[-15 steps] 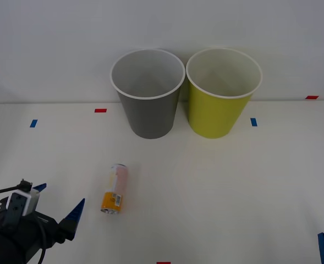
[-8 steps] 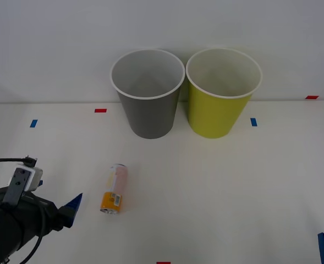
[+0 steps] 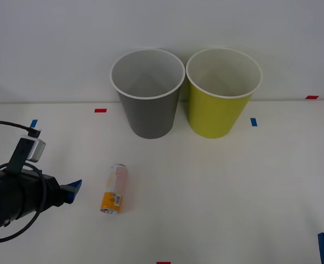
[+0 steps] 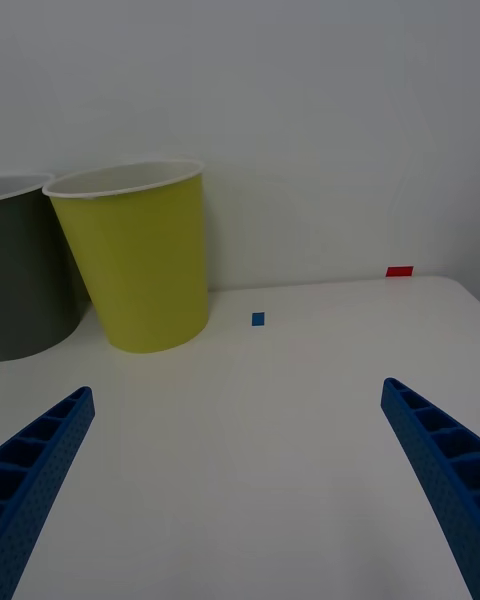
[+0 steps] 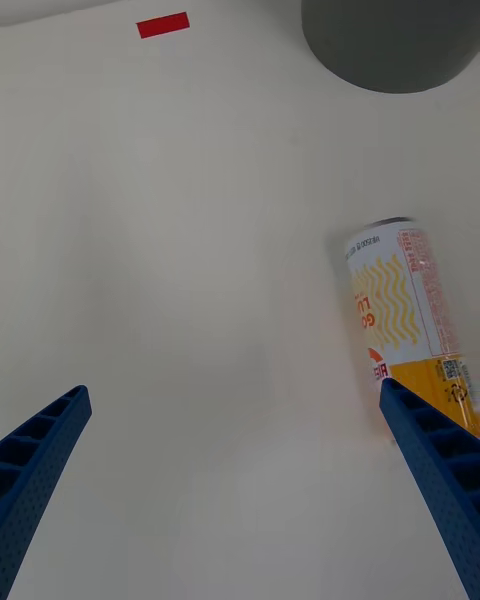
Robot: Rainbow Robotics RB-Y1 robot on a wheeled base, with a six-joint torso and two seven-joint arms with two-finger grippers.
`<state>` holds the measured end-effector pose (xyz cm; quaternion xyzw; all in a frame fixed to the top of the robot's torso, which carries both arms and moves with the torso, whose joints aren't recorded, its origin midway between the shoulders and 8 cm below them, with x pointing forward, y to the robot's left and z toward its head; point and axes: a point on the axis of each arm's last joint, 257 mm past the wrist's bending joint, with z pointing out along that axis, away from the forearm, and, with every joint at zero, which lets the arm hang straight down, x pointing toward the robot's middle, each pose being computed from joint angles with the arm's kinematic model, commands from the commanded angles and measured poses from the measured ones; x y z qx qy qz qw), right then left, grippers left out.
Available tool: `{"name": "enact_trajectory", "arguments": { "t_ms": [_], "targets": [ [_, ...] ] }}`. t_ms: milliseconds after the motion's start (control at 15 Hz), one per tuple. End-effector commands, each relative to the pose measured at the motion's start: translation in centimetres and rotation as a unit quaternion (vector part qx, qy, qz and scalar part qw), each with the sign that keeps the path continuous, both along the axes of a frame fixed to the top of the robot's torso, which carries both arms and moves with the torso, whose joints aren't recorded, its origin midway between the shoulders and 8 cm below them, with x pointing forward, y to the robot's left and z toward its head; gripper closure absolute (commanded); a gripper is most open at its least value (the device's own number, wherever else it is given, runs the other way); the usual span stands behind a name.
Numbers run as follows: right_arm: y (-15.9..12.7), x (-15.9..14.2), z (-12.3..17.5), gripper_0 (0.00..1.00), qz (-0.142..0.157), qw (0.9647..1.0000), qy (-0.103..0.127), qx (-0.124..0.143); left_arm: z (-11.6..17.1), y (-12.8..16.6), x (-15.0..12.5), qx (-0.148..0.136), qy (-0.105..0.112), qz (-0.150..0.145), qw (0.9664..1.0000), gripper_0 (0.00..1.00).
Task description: Put cans in the gray bin and PET bottles in the light green bin.
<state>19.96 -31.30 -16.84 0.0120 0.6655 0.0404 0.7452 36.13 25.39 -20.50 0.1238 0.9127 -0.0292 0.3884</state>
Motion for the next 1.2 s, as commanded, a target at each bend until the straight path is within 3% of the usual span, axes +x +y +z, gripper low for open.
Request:
{"name": "enact_trajectory", "arguments": {
  "t_ms": [67, 333, 533, 733, 933, 1200],
  "targets": [
    [0.0, 0.0, 0.0, 0.00, 0.000, 1.0000, 0.000, 0.000, 1.6, -1.5, 0.2, -0.023, 0.035, -0.003, 0.9991, 0.00],
    [0.0, 0.0, 0.0, 0.00, 0.000, 1.0000, 0.000, 0.000, 0.7, -2.9, 1.1, -0.072, 0.075, 0.012, 0.9945, 0.00],
    [0.0, 0.0, 0.0, 0.00, 0.000, 1.0000, 0.000, 0.000, 0.3, -3.0, 1.1, -0.081, 0.091, 0.021, 0.9924, 0.00],
    [0.0, 0.0, 0.0, 0.00, 0.000, 1.0000, 0.000, 0.000, 0.4, -4.1, 1.0, -0.124, 0.107, 0.053, 0.9851, 0.00],
    [0.0, 0.0, 0.0, 0.00, 0.000, 1.0000, 0.000, 0.000, 0.1, -5.0, 1.0, -0.120, 0.112, 0.048, 0.9853, 0.00],
    [0.0, 0.0, 0.0, 0.00, 0.000, 1.0000, 0.000, 0.000, -0.6, -6.3, 1.6, -0.096, 0.112, 0.040, 0.9883, 0.00]
  ]
}}
